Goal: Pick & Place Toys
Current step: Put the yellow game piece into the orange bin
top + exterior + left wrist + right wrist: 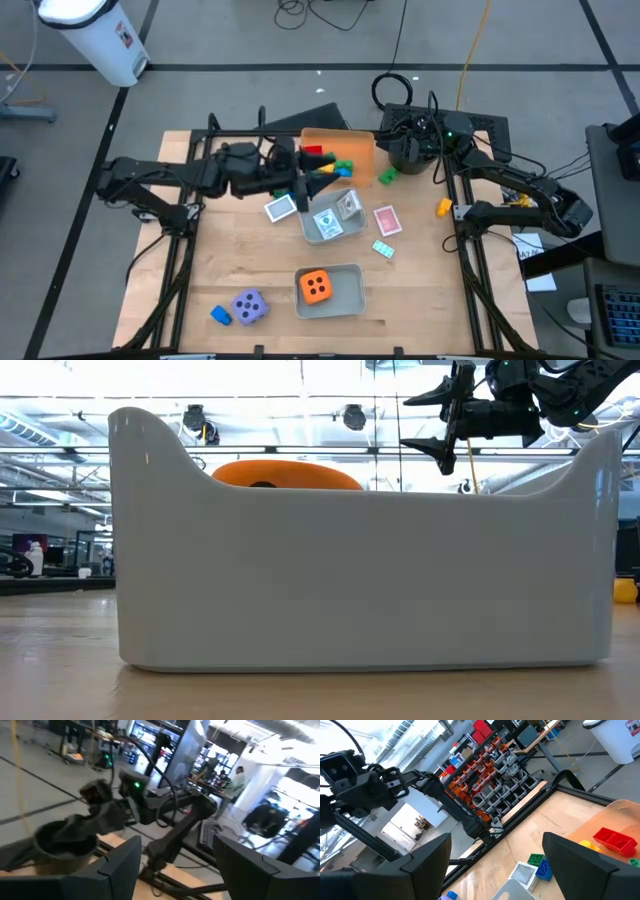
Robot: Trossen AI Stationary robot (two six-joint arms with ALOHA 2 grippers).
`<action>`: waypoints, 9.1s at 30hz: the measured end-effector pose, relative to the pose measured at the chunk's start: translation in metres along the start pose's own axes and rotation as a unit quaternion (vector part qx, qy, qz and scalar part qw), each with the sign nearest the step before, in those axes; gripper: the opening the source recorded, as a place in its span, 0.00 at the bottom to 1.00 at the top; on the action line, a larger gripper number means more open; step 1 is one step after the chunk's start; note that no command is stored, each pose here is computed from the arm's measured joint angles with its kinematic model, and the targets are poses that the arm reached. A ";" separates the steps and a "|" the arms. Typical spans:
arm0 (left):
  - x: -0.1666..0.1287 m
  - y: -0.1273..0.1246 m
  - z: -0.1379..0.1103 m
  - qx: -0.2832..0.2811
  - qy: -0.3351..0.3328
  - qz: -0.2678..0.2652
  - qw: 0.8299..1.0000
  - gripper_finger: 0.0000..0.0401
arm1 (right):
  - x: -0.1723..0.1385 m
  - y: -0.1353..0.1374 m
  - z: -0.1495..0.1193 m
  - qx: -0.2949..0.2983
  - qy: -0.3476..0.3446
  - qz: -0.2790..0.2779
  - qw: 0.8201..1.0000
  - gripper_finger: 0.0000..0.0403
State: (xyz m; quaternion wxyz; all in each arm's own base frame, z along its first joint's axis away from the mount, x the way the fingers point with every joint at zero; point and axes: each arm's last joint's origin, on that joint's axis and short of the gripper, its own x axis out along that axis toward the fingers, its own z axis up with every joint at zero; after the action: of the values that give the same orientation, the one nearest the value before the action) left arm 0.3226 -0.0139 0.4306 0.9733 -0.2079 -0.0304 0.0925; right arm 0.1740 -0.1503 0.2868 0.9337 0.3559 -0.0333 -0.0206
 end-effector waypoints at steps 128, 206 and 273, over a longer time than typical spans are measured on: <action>-0.022 0.124 0.045 0.141 0.124 0.006 0.982 0.63 | -0.042 -0.062 -0.122 -0.034 0.724 -0.467 0.506 0.75; -0.022 0.123 0.045 0.131 0.124 0.006 0.983 0.63 | -0.059 -0.047 -0.086 0.170 0.608 -0.564 0.533 0.67; -0.022 0.123 0.045 0.127 0.124 0.008 0.984 0.63 | -0.063 -0.009 -0.083 0.030 0.730 -0.451 0.512 0.03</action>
State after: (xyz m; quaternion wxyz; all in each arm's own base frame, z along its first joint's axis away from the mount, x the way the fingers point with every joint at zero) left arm 0.2758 0.1096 0.4209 0.9873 -0.0924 0.1044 0.0765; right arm 0.1180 -0.0983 0.2161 0.4827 0.2407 0.8247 -0.1703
